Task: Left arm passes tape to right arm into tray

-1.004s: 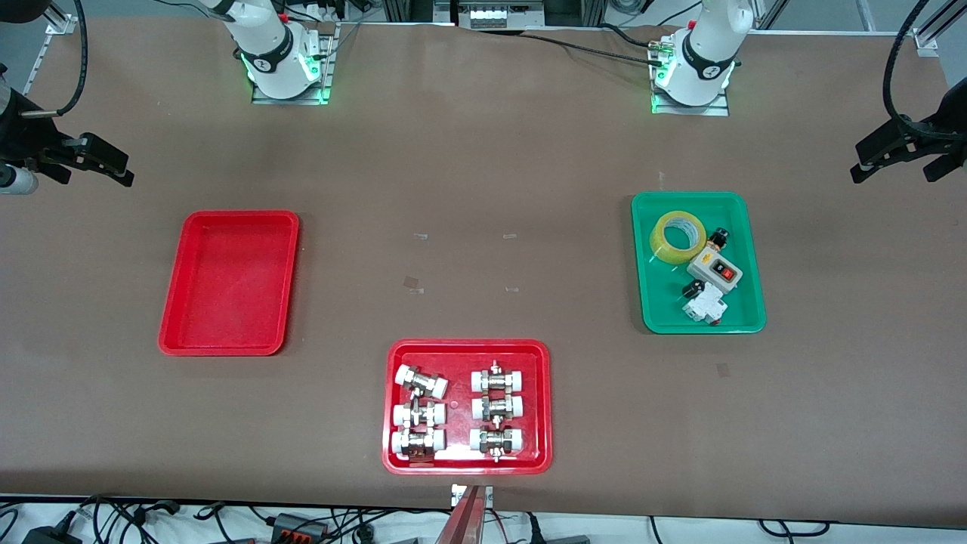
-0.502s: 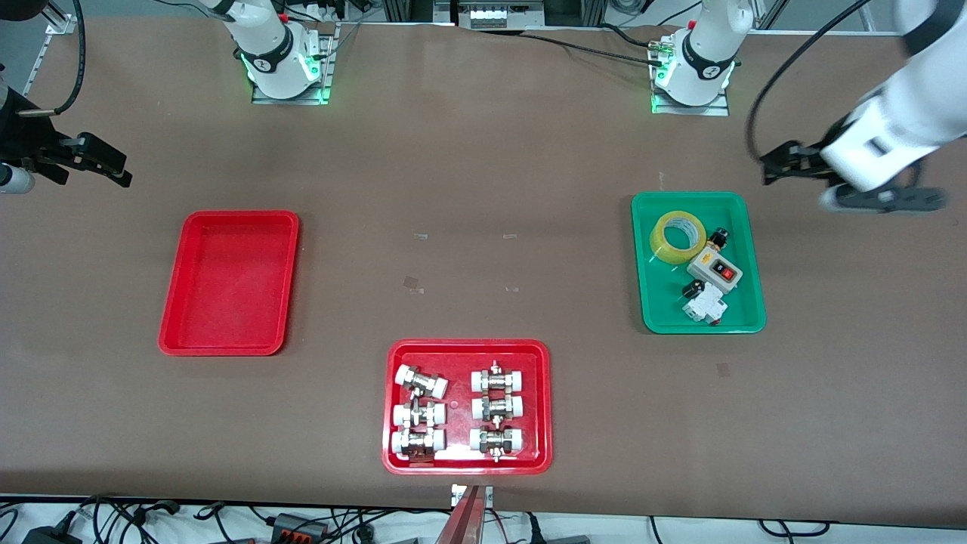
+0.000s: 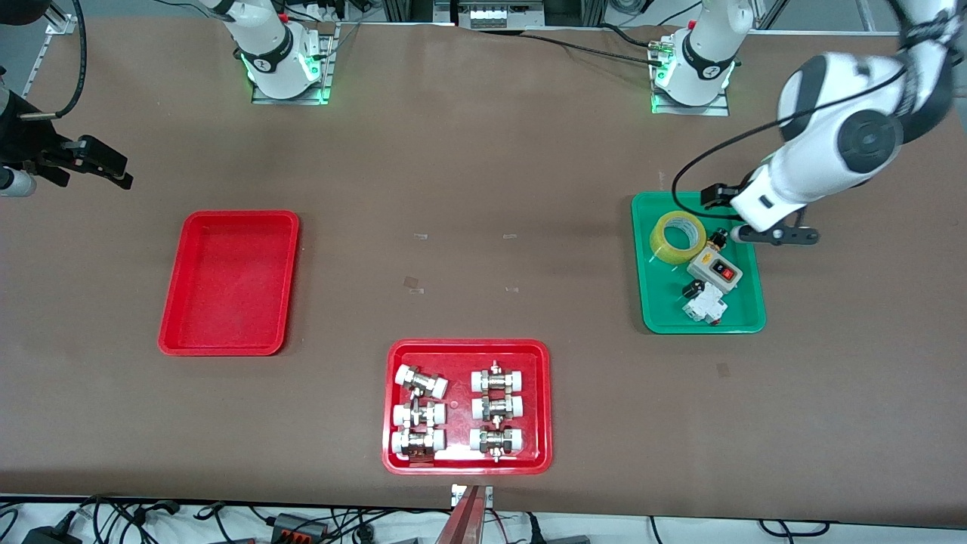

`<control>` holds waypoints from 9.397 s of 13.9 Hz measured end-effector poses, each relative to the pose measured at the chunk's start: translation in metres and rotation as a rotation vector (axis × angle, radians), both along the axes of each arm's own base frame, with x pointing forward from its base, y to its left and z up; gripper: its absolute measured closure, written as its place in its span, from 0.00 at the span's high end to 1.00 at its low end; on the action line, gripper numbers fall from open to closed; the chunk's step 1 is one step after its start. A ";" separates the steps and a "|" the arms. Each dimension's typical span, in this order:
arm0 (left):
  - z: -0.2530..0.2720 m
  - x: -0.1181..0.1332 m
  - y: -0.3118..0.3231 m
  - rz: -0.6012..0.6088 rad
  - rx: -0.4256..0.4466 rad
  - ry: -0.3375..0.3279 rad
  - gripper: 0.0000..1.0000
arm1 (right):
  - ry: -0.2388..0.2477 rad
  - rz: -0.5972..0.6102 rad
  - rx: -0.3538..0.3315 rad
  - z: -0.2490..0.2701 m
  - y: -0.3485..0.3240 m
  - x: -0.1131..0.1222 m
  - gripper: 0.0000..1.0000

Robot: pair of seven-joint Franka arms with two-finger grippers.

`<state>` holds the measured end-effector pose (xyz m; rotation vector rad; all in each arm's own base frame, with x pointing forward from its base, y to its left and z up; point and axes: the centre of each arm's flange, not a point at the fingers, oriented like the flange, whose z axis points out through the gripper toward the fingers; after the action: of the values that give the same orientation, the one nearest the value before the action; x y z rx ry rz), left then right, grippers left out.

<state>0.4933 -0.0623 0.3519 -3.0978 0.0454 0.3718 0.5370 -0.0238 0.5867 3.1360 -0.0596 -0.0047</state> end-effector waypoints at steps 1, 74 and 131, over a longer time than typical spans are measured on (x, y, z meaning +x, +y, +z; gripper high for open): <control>-0.023 -0.008 0.003 0.006 0.000 0.012 1.00 | 0.000 -0.001 0.000 0.000 0.000 0.000 1.00; 0.164 -0.008 -0.398 0.547 -0.714 -0.050 0.22 | 0.130 0.265 0.793 -0.048 0.306 0.030 1.00; 0.291 0.045 0.085 0.038 -0.056 -0.280 1.00 | 0.255 -0.063 0.961 -0.427 -0.135 0.054 0.69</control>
<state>0.5379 0.0229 0.6427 -3.1754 -0.0079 -0.0656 0.5914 -0.1587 0.1595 4.0381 -0.2110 -0.6073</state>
